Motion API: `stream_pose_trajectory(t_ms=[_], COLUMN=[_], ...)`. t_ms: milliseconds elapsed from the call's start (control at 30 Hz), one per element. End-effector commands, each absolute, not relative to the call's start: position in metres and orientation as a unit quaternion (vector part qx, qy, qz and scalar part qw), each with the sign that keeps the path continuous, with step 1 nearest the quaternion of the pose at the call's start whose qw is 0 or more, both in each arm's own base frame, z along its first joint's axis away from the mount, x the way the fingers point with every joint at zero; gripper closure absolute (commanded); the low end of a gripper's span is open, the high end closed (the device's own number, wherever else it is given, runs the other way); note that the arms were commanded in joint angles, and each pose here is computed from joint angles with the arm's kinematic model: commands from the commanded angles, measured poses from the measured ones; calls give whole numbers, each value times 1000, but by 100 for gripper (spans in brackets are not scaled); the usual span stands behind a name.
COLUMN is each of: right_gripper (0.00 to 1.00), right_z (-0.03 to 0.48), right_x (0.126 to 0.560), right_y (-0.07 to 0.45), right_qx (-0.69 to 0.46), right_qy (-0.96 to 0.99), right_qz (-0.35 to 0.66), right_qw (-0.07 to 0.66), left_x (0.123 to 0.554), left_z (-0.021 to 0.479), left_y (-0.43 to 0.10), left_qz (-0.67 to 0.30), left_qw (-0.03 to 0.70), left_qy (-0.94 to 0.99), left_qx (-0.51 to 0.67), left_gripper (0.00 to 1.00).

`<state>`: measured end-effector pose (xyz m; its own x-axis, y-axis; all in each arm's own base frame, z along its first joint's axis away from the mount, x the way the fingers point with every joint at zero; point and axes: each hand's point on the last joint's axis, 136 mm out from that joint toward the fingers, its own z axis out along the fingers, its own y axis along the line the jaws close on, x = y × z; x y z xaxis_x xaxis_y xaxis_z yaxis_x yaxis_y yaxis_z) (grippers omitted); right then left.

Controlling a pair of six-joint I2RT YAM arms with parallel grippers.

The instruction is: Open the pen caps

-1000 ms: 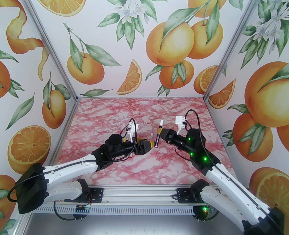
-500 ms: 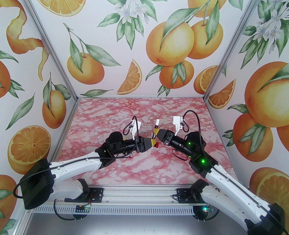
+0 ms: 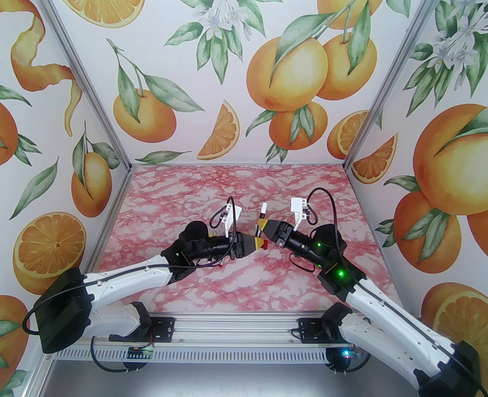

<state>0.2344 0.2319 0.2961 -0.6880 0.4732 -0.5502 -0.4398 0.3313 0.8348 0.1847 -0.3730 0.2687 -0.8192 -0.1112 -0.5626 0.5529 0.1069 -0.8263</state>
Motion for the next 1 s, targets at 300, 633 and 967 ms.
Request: stream_pose_trajectory(t_ms=[300,633,967], right_gripper=[58,33,55], right_z=[280,277,286], right_x=[233,228,232], right_y=[218,203,208], right_qx=[20,23,20], right_qy=[757,797,795], right_qz=[517,460,466], right_qw=[399,390,388], left_x=[175,150,136], left_z=[260,239,245], left_y=[-374,-377,-383], left_qz=[-600,-583,-591], left_qw=[273,250,247], left_qy=[720,721,702], left_qx=[218,278,311], left_gripper=[94,97,98])
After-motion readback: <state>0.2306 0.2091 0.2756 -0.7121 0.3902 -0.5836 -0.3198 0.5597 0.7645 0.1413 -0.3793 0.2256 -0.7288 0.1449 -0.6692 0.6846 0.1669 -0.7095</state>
